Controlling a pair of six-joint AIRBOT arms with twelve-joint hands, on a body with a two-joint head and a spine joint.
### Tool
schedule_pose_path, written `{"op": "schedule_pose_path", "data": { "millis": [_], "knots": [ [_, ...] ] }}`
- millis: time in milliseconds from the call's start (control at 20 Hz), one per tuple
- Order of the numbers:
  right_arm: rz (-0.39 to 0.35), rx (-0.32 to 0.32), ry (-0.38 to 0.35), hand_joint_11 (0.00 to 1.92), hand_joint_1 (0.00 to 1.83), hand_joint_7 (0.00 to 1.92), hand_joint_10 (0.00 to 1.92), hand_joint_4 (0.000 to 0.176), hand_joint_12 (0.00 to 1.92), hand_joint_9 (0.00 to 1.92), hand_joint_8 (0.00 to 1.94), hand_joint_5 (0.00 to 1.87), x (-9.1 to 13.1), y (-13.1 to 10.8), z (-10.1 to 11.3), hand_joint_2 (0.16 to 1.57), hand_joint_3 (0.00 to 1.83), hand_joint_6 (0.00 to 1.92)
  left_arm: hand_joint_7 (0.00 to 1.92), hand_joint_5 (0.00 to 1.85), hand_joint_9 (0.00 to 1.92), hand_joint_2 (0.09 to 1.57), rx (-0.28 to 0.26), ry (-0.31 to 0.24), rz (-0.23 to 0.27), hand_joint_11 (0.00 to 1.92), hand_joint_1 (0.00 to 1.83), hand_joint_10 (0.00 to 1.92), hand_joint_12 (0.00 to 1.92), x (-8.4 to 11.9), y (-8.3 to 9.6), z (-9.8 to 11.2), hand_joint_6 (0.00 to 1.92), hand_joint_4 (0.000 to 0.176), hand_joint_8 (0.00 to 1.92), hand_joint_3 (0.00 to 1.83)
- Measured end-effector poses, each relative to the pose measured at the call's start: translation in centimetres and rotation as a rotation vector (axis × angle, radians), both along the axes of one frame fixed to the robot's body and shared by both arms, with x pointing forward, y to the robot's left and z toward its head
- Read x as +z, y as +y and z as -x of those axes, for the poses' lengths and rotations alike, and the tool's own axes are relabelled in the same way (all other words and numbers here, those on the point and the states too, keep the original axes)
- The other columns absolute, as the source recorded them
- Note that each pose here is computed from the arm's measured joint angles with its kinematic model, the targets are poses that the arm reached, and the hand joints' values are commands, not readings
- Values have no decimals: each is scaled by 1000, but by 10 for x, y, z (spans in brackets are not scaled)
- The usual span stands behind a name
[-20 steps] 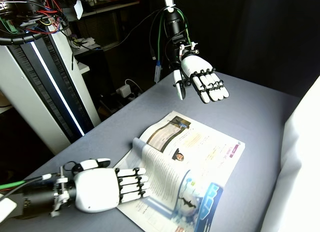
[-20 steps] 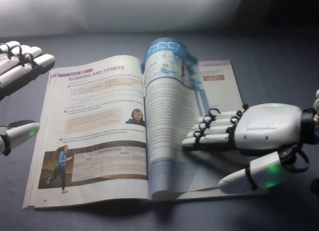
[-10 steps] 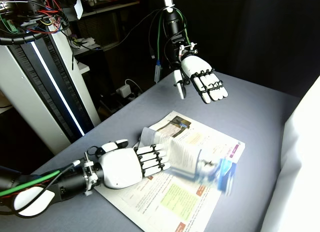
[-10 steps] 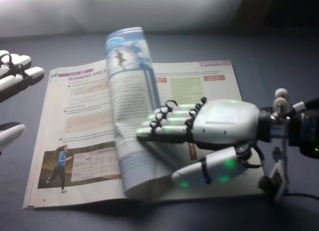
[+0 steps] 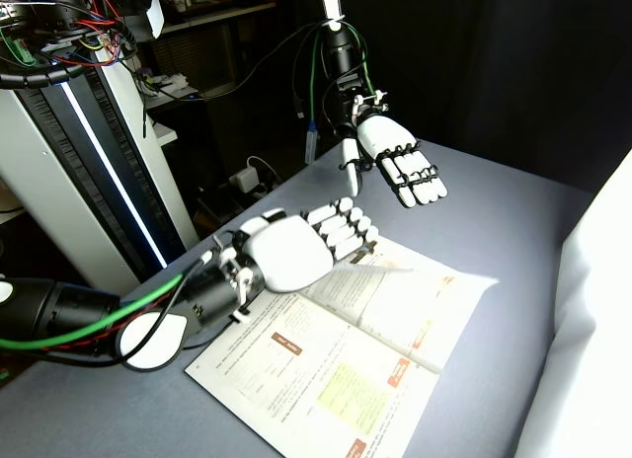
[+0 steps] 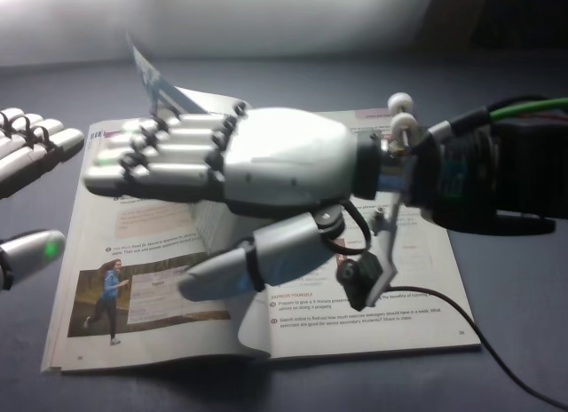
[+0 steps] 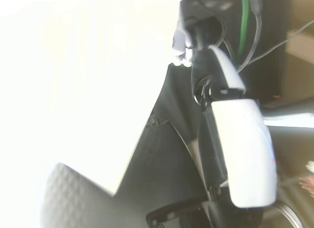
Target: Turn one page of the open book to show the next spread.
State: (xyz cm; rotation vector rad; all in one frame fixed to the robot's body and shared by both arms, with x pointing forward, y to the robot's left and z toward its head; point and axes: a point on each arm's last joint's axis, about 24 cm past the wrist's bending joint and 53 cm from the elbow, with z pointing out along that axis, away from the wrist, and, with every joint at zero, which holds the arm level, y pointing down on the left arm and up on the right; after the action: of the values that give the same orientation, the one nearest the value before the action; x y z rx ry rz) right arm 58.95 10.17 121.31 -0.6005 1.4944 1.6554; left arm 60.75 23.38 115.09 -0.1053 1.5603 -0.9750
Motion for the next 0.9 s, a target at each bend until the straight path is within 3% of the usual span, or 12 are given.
{"op": "schedule_pose_path", "data": {
  "millis": [100, 200, 250, 350, 400, 450, 500, 700, 750, 800, 850, 900],
  "knots": [
    [-29, 41, -35, 0, 0, 0, 0, 0, 0, 0, 0, 0, 16, 8, 11, 1271, 6, 0, 112, 206, 25, 1412, 2, 3, 2, 0, 49, 0, 111, -2, 0, -1, 15, 0, 6, 4],
    [-75, 92, -53, 0, 0, 0, 0, 0, 0, 0, 0, 0, 32, 13, 26, 1276, 8, 0, 223, 308, 147, 1530, 2, 4, -1, 0, 113, 15, 585, -3, 1, -2, 4, 0, 23, 17],
    [-92, 108, -57, 0, 0, 0, 0, 0, 0, 0, 0, 0, 37, 13, 31, 1270, 5, 0, 214, 279, 111, 1516, 2, 1, 2, 0, 328, 28, 410, -2, 1, -2, 17, 0, 9, 7],
    [-114, 139, -78, 0, 0, 0, 0, 0, 0, 0, 0, 0, 46, 4, 43, 1267, 3, 0, 179, 349, 98, 1346, 1, -1, 6, 0, 847, 15, 461, -1, 1, -1, 28, 103, 7, 0],
    [-114, 136, -85, 0, 0, 0, 0, 0, 0, 0, 0, 0, 47, -2, 42, 1268, 4, 0, 196, 355, 103, 1325, 3, -1, 5, 0, 899, 11, 324, -1, 1, -2, 19, 101, 6, 0],
    [-107, 116, -90, 0, 0, 0, 0, 0, 0, 0, 0, 0, 49, -13, 38, 1267, 3, 0, 177, 344, 79, 1380, 7, -1, 8, 0, 780, 4, 146, -1, 2, -2, 9, 39, 2, 4],
    [-103, 105, -93, 0, 0, 0, 0, 0, 0, 0, 0, 0, 51, -20, 37, 1268, 3, 0, 159, 346, 83, 1323, 9, -2, 11, 0, 519, 4, 244, 0, 2, -2, 7, 31, 1, 0],
    [-90, 56, -78, 0, 0, 0, 0, 0, 0, 0, 0, 0, 50, -48, 31, 1268, 3, 0, 19, 95, 0, 1342, 11, -16, 34, 0, 314, 0, 1, 5, 1, 1, 5, 60, 2, 0],
    [-79, 43, -69, 0, 0, 0, 0, 0, 0, 0, 0, 0, 47, -53, 30, 1253, 0, 0, 30, 24, 112, 1400, 8, -20, 31, 0, 62, 10, 533, 8, 1, 3, 27, 56, 4, 3],
    [-84, 32, -38, 0, 0, 0, 0, 0, 0, 0, 0, 0, 42, -61, 30, 1264, 2, 0, 1845, 1845, 1849, 1564, 7, -37, 39, 1844, 944, 1192, 1321, 13, 1, 4, 1245, 171, 1218, 1758],
    [-69, 11, -18, 0, 103, 0, 0, 0, 0, 0, 0, 0, 34, -70, 27, 1197, 0, 0, 368, 385, 369, 1401, 8, -57, 55, 368, 452, 266, 406, 19, 2, 5, 334, 0, 341, 616],
    [-51, -9, -11, 0, 103, 0, 0, 0, 0, 0, 0, 0, 26, -77, 24, 1197, 0, 0, 368, 385, 369, 1401, 8, -64, 51, 368, 452, 266, 406, 21, 2, 5, 334, 0, 341, 616]
  ]
}}
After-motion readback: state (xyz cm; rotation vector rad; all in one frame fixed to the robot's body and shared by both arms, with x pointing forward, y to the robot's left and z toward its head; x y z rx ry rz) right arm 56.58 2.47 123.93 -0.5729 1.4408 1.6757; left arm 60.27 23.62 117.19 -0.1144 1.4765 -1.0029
